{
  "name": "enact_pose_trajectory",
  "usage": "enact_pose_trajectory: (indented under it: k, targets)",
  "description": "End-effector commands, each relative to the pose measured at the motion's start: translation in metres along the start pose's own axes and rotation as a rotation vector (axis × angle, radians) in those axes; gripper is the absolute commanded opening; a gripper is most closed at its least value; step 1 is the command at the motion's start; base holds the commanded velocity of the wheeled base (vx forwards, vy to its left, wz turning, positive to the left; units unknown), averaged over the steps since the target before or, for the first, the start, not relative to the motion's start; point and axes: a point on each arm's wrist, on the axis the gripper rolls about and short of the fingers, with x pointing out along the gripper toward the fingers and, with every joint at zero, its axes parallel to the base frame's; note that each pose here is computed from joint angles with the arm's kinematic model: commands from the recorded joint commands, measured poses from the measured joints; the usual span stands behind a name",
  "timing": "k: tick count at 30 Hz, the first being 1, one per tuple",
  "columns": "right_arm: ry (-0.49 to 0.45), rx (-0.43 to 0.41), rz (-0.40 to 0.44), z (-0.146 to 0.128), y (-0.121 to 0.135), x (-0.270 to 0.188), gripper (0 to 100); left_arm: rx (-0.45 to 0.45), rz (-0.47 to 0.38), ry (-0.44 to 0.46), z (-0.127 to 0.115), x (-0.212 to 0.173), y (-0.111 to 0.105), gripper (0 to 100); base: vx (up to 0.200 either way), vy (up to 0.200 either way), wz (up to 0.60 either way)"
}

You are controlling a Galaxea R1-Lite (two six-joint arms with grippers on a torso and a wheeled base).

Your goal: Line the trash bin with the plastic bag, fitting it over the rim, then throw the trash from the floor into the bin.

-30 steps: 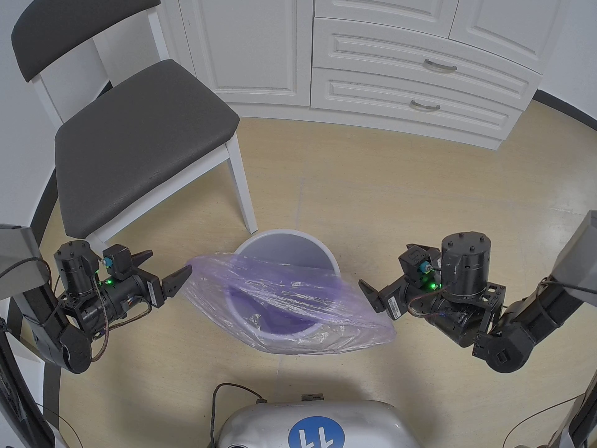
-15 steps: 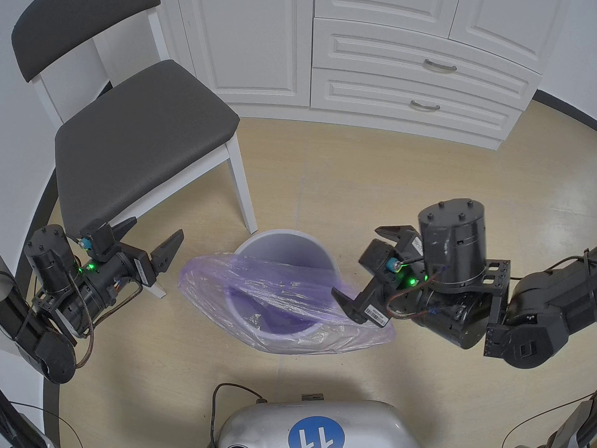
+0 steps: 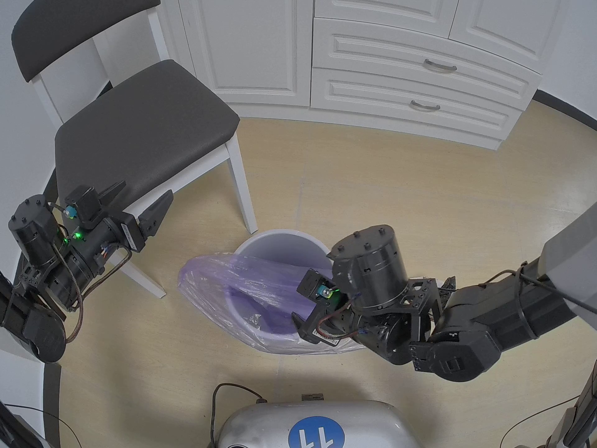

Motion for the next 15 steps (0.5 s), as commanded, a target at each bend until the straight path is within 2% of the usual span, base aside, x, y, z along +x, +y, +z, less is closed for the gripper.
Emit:
enact_pose_trajectory:
  k: [1,4,8,15]
  targets:
    - [0.036,-0.022,0.037,-0.004,0.012,0.016,100,-0.008,-0.001,-0.027,0.014,-0.001,0.0,100,0.0,0.0,0.0]
    - [0.053,-0.028,0.047,-0.008,0.014,0.018,100,-0.063,-0.014,0.029,0.002,-0.014,-0.003,100,0.0,0.0,0.0]
    - [0.087,-0.037,0.066,-0.016,0.018,0.025,100,-0.071,-0.036,0.041,-0.002,-0.013,-0.003,100,0.0,0.0,0.0]
    - [0.085,-0.039,0.117,-0.021,0.026,0.043,100,-0.071,-0.04,0.047,0.0,-0.024,-0.006,100,0.0,0.0,0.0]
